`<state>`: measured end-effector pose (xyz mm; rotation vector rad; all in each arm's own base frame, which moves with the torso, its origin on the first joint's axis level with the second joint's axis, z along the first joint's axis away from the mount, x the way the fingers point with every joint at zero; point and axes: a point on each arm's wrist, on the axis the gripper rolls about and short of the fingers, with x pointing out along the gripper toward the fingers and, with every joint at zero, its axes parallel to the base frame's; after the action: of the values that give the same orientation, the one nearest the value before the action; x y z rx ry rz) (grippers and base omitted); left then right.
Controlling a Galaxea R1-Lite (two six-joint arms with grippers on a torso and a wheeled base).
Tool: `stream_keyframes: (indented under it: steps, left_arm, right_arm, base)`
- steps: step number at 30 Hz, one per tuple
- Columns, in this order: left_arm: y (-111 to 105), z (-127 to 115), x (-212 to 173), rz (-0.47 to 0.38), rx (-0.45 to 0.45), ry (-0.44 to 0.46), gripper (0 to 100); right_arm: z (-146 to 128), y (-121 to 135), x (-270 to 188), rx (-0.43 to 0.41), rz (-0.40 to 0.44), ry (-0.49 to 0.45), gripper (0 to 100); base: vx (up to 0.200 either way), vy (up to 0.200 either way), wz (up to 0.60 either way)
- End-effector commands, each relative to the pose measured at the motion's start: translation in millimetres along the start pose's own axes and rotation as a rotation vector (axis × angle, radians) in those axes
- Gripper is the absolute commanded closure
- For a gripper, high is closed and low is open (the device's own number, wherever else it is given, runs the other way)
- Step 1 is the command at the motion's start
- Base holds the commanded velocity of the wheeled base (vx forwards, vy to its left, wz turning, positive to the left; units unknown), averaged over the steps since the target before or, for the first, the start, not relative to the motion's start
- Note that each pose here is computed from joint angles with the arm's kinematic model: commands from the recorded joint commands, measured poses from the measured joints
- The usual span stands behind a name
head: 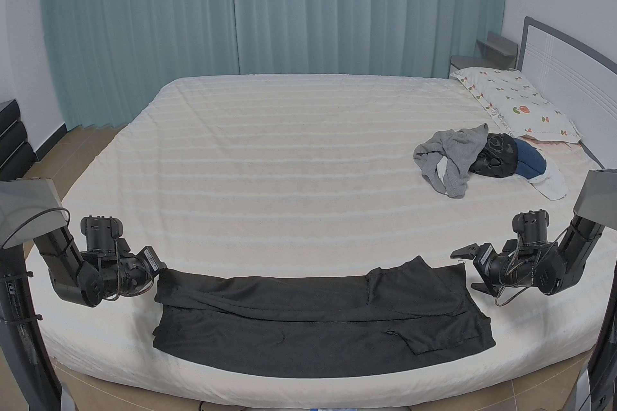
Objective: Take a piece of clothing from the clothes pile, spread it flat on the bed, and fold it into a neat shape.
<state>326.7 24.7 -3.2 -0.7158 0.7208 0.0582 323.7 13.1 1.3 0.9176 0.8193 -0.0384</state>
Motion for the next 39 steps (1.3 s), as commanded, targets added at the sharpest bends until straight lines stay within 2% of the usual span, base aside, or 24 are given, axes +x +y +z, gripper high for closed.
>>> stream_keyframes:
  steps: [1,7,8,19,22,24,28,37,38,39]
  left_arm:
    - [2,-1,3,0.005,-0.002,0.007,100]
    - [4,-4,4,0.008,-0.004,0.018,100]
    - [4,-4,4,0.007,-0.004,0.019,100]
    - [4,-5,4,0.008,-0.008,0.026,100]
    - [4,-5,4,0.008,-0.010,0.026,100]
    - [4,-5,4,0.008,-0.010,0.026,100]
    - [4,-5,4,0.008,-0.010,0.026,100]
    - [5,-6,4,0.009,-0.010,0.027,100]
    - [5,-6,3,0.007,-0.011,0.030,0]
    - [5,-8,2,0.005,-0.009,0.039,0]
  right_arm:
    - [-1,-3,5,0.003,-0.007,0.008,0]
    - [-1,-6,14,0.001,-0.017,0.015,0]
    - [-1,-7,15,0.000,-0.018,0.016,100]
    - [1,-10,20,0.001,-0.029,-0.003,100]
    - [6,-9,23,-0.004,-0.049,-0.066,100]
    - [6,-8,23,-0.003,-0.048,-0.071,100]
    - [9,-6,20,-0.012,-0.018,-0.112,100]
    - [9,-8,21,-0.013,-0.022,-0.110,100]
    - [7,-8,22,-0.014,-0.022,-0.105,0]
    - [7,-7,22,-0.016,-0.022,-0.101,0]
  base:
    - [0.000,0.000,0.00]
    - [0.000,0.000,0.00]
    - [0.000,0.000,0.00]
    - [0.000,0.000,0.00]
    - [0.000,0.000,0.00]
    - [0.000,0.000,0.00]
    - [0.000,0.000,0.00]
    - [0.000,0.000,0.00]
    - [0.000,0.000,0.00]
    - [0.000,0.000,0.00]
